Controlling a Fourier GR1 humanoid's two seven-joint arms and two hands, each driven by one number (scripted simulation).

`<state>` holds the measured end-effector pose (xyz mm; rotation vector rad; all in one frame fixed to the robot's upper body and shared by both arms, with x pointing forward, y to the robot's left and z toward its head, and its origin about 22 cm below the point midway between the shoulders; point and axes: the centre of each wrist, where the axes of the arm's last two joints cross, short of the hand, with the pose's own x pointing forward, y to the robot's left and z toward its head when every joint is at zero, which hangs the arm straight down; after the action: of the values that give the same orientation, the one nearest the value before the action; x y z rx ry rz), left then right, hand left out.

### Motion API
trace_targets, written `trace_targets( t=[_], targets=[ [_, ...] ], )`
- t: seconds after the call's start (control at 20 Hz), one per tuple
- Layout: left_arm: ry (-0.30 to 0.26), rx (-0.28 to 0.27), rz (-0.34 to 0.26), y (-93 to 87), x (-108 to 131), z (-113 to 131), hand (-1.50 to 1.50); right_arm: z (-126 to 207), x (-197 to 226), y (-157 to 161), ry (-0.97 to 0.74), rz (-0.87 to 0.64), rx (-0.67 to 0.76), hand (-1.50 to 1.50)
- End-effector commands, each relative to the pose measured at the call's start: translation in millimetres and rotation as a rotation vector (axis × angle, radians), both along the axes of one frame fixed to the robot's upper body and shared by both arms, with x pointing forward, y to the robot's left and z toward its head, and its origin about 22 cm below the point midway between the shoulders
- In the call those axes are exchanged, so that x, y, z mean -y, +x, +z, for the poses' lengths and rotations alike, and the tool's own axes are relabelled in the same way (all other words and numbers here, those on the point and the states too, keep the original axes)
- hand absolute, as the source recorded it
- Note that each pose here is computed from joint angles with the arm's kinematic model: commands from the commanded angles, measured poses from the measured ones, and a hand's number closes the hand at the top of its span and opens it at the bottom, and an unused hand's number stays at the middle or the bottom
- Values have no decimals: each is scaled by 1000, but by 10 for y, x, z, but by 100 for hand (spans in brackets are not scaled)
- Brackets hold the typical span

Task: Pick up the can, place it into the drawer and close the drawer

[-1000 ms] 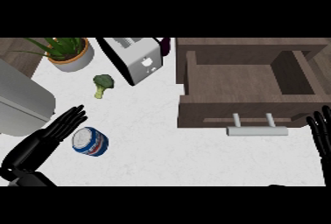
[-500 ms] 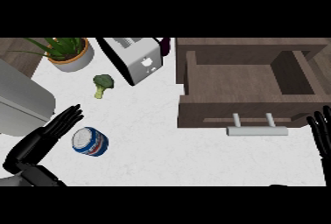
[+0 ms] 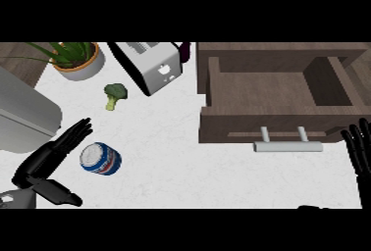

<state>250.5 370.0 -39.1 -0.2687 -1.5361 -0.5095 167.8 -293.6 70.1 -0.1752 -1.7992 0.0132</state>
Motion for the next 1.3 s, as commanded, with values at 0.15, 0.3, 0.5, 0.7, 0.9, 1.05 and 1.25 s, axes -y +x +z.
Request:
trace_targets(
  t=[0.15, 0.3, 0.5, 0.7, 0.9, 1.05, 1.25],
  targets=[
    [-19, 13, -17, 21, -304, -116, -150, 161, -1, 58, -3, -13, 9, -150],
    [-21, 1, -11, 26, -138, -273, -150, 138, 8, -90, -8, 26, -12, -150],
    [-38, -52, 6, 61, -211, -402, -150, -35, 20, 84, -17, 8, -12, -150],
    [-50, -48, 2, 210, -142, -382, -150, 124, 108, -29, -12, 7, -13, -150],
    [-53, -33, 6, -1, -126, -576, -150, 51, -10, 9, 10, -4, -4, -150],
    [-47, -47, -20, 114, 64, -604, -150, 185, -185, -69, 1, 8, -3, -150],
    [-33, -32, -8, 290, 160, -518, -150, 246, 29, -6, 10, -14, 21, -150]
  ],
)
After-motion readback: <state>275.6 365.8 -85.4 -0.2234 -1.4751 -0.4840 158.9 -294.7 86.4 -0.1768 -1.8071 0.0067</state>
